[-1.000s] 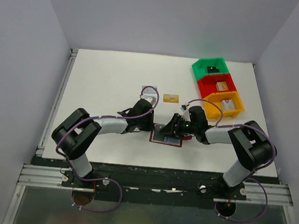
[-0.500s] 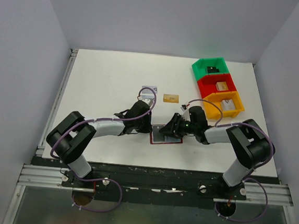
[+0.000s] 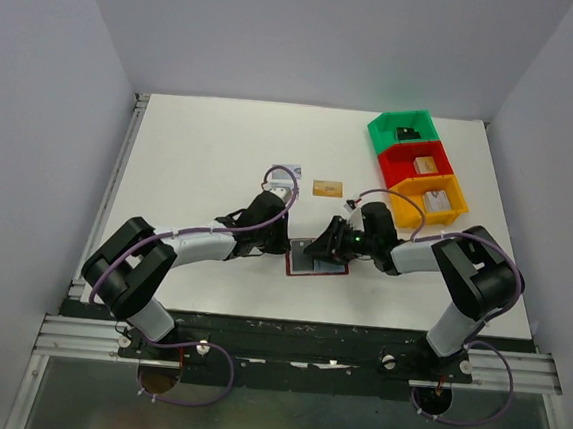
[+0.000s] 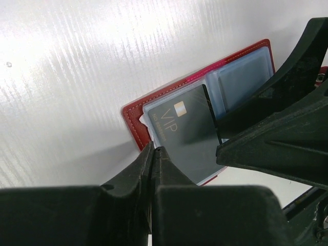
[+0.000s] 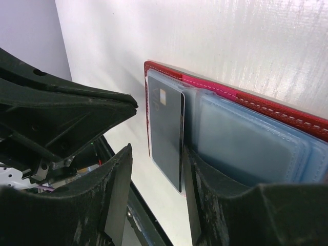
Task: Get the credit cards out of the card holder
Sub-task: Remove the credit card from the card holder.
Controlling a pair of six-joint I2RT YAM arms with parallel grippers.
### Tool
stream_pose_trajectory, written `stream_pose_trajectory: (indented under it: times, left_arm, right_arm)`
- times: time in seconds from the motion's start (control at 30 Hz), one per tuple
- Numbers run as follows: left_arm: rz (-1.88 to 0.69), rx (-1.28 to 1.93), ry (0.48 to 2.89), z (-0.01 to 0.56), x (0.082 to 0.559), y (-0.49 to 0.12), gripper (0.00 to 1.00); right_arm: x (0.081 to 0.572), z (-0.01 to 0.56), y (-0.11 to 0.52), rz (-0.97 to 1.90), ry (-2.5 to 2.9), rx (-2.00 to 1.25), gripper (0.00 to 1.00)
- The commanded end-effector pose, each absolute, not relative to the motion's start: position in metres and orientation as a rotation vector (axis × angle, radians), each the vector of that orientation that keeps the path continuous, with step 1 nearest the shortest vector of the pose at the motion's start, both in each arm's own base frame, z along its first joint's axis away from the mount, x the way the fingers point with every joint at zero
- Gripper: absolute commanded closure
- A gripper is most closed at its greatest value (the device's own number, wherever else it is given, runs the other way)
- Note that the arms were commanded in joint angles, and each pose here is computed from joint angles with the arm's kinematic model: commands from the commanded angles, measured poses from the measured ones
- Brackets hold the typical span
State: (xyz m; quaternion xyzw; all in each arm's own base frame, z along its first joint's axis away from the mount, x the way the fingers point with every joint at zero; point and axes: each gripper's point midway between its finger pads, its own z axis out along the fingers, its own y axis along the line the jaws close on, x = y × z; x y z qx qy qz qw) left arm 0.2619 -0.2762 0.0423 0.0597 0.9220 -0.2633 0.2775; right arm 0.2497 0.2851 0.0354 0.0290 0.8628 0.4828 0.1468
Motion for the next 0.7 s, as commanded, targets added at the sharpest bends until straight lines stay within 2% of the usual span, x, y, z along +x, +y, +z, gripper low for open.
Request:
stream_pose_trajectory:
  times: [0.0,0.1,0.67]
  left_arm:
    - [-0.667,0.157,2.464,0.045,0.266,-0.272,0.95]
    - [-0.646,0.162,2.502,0.036,0.262,-0.269,1.00]
    - [-0.686,0.158,2.553,0.016,0.253,-0.275,1.00]
  right_arm:
    - [0.254,0.037,0.288,1.404,2.472,0.040,0.49]
    - [0.254,0.037,0.289,1.407,2.472,0.032,0.48]
    - [0.250,0.046,0.301,1.555,2.425,-0.012,0.48]
